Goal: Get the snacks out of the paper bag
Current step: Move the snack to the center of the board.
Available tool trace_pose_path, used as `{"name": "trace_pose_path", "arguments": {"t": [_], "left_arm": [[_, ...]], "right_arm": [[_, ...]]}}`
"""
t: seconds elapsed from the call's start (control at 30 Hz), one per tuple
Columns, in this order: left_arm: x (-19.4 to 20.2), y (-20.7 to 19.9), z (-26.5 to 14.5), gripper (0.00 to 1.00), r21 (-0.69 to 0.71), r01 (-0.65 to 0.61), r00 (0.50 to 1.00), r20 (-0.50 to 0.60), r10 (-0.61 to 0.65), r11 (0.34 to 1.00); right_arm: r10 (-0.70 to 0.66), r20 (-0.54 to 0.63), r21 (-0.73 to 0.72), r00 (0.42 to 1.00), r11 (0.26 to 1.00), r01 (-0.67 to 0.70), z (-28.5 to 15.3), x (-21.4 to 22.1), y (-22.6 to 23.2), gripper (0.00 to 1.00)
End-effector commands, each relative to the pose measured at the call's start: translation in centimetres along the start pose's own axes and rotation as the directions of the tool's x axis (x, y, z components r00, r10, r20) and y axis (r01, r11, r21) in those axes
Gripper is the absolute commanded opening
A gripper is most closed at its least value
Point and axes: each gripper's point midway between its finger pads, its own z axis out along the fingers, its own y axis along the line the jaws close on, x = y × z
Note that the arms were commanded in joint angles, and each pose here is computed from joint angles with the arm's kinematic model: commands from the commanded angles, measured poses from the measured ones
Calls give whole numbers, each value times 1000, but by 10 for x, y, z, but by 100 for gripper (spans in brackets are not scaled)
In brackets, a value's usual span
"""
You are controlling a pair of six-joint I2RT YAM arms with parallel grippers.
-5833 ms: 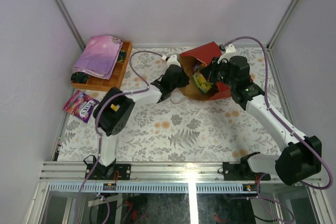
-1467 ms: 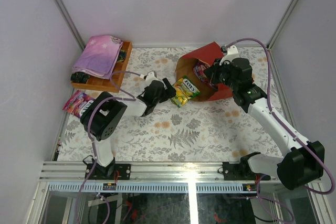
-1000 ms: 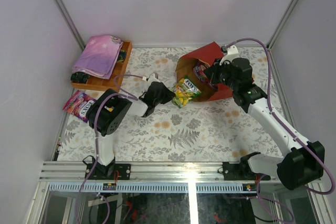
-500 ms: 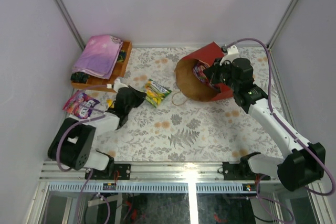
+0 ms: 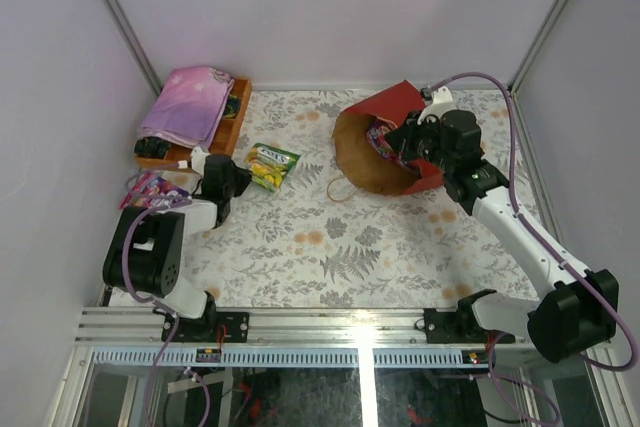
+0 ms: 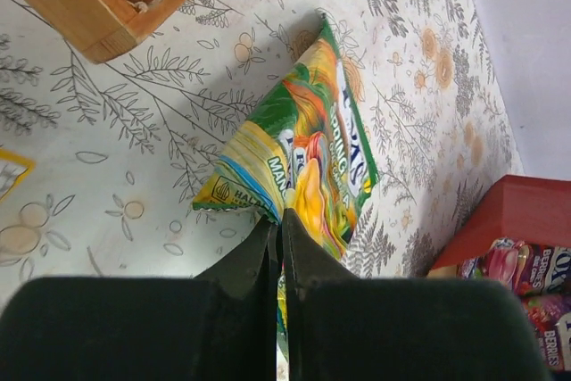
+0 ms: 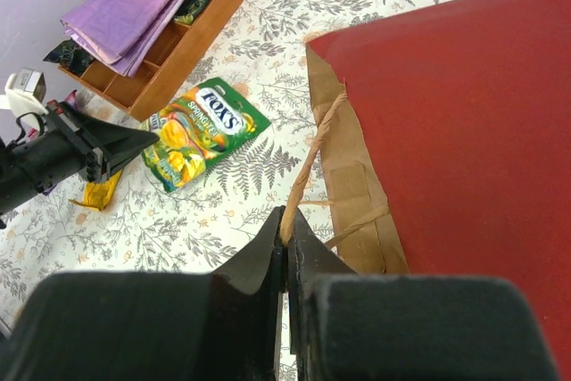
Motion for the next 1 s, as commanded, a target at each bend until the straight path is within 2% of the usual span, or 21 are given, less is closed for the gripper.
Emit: {"name": "trace_pose_path", "arguments": {"t": [0.0, 0.27, 0.77, 0.97], "left_arm": [[-10, -19, 22, 0, 61, 109, 994, 2, -109, 992], [-28, -19, 78, 0, -76, 166, 986, 34, -163, 983], [-75, -38, 148, 0, -66, 341, 936, 117, -332, 938], [-80, -60, 178, 0, -35, 383, 921, 88, -379, 923]], "right_arm": [[-11, 57, -61, 998, 998, 14, 2, -25, 15, 0], [1, 28, -69, 1000, 998, 1, 11, -19, 14, 0], [13, 18, -86, 1000, 996, -11, 11, -17, 16, 0], [11, 19, -88, 1000, 996, -10, 9, -17, 17, 0]]}}
